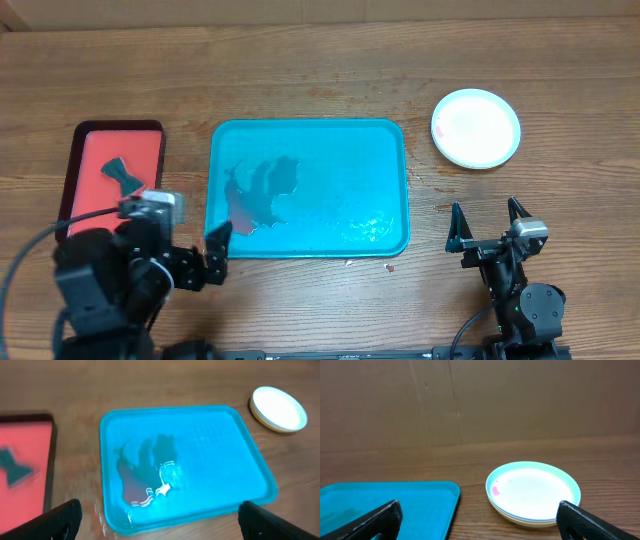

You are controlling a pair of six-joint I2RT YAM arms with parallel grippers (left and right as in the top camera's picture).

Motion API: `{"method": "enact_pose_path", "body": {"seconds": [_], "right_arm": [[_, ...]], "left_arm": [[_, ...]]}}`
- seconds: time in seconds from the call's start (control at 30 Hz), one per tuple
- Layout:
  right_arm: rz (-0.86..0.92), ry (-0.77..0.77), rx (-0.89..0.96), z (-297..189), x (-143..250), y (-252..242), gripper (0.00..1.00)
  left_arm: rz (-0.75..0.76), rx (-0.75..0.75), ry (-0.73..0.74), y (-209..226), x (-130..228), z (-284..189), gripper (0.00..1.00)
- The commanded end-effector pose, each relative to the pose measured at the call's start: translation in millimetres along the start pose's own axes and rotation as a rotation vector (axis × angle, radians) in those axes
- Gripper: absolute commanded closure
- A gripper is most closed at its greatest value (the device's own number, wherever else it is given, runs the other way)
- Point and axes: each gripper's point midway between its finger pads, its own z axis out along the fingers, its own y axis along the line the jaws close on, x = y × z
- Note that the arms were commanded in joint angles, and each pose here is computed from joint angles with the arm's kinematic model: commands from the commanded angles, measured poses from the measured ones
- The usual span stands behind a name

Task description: Clean dirty plates on tray and stack at the side

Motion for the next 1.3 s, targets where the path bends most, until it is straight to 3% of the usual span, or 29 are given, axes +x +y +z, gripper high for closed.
{"method": "enact_pose_path", "body": {"seconds": [0.0, 0.2, 0.43, 0.7, 0.97, 1.27], "right_arm": [[-0.003, -0.01, 0.02, 0, 0, -4, 0.0], [-0.003, -0.01, 0.02, 0, 0, -4, 0.0], [-0.003, -0.01, 0.02, 0, 0, -4, 0.0], [-0.003, -0.01, 0.02, 0, 0, -4, 0.0], [-0.003, -0.01, 0.02, 0, 0, -4, 0.0], [-0.003, -0.01, 0.02, 0, 0, -4, 0.0]], "left_arm": [[0.127, 0.01, -0.072, -2, 13, 12, 0.0], [0.233, -0.026, -0.307, 5, 13, 29, 0.0], [0.304, -0.08, -0.485, 11, 19, 35, 0.0], [0.096, -0.234, -0.568, 46, 28, 41, 0.0], [0.056, -0.288, -0.66, 61, 26, 48, 0.0], [-0.064, -0.332, -0.665, 77, 41, 60, 0.0]]}}
